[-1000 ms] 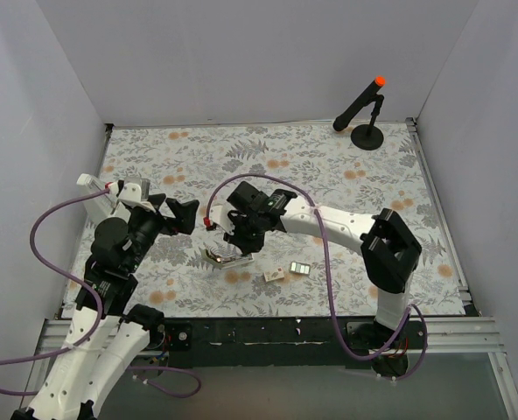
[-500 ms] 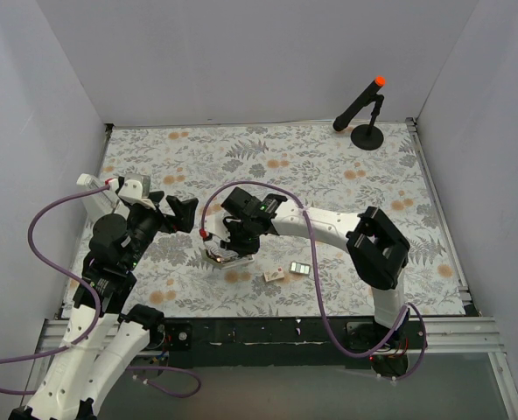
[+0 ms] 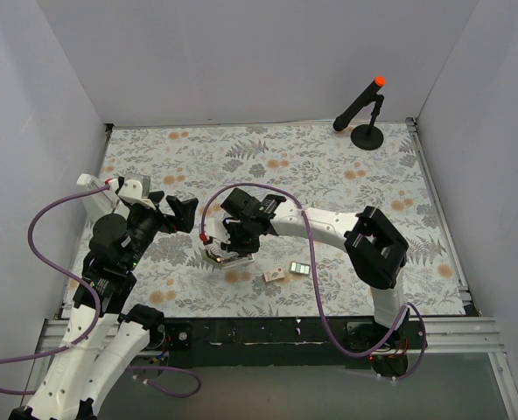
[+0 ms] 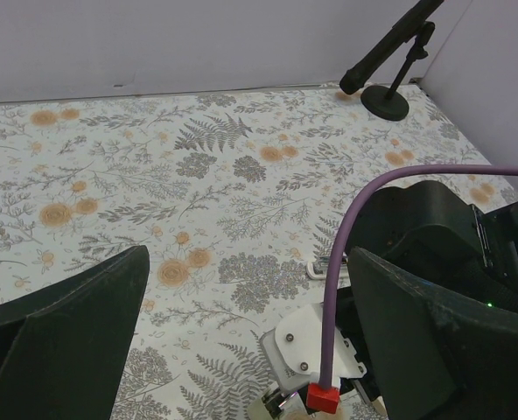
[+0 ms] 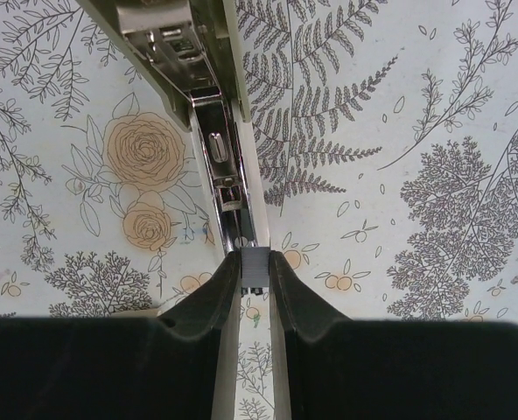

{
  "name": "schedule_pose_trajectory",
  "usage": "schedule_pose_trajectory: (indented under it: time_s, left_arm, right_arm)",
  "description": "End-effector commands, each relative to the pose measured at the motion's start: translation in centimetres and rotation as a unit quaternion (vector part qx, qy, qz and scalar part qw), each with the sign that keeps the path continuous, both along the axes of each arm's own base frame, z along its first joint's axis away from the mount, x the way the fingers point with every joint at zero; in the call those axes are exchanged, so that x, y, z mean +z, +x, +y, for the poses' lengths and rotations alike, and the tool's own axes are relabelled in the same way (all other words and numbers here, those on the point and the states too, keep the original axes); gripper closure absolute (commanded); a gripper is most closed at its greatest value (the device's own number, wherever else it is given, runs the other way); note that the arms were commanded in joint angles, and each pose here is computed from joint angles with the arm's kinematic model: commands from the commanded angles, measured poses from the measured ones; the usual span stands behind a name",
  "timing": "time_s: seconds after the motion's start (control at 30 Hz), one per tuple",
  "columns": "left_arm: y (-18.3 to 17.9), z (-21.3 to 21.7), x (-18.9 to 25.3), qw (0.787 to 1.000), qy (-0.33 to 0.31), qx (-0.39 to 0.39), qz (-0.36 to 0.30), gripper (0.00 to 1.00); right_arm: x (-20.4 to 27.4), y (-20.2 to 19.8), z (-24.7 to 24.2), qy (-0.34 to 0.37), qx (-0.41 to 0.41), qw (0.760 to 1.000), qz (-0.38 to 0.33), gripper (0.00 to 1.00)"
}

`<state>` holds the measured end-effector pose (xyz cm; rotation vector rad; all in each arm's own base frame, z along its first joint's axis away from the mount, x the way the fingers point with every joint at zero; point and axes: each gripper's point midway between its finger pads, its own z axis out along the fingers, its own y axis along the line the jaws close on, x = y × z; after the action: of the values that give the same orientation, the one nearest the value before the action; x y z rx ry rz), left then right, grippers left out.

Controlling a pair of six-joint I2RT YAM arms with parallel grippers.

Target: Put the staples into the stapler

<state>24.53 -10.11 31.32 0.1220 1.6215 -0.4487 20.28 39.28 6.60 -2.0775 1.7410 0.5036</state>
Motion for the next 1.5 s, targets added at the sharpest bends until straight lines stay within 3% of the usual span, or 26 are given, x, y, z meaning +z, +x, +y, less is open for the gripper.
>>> schedule_pose_trajectory:
  time_s: [0.0, 1.47]
  left_arm:
    - [-0.3, 0.0, 0.9, 1.0, -0.002, -0.002, -0.005, 0.02]
    - [-0.4, -0.5, 0.0, 1.0, -0.007, -0.015, 0.006, 0.02]
  right_arm:
    - [0.6, 0.0, 1.4, 0.019, 0.026, 0.999, -0.008, 0.78]
    - [0.9, -1.2, 0.9, 0.002, 0.022, 1.0, 0.011, 0.8]
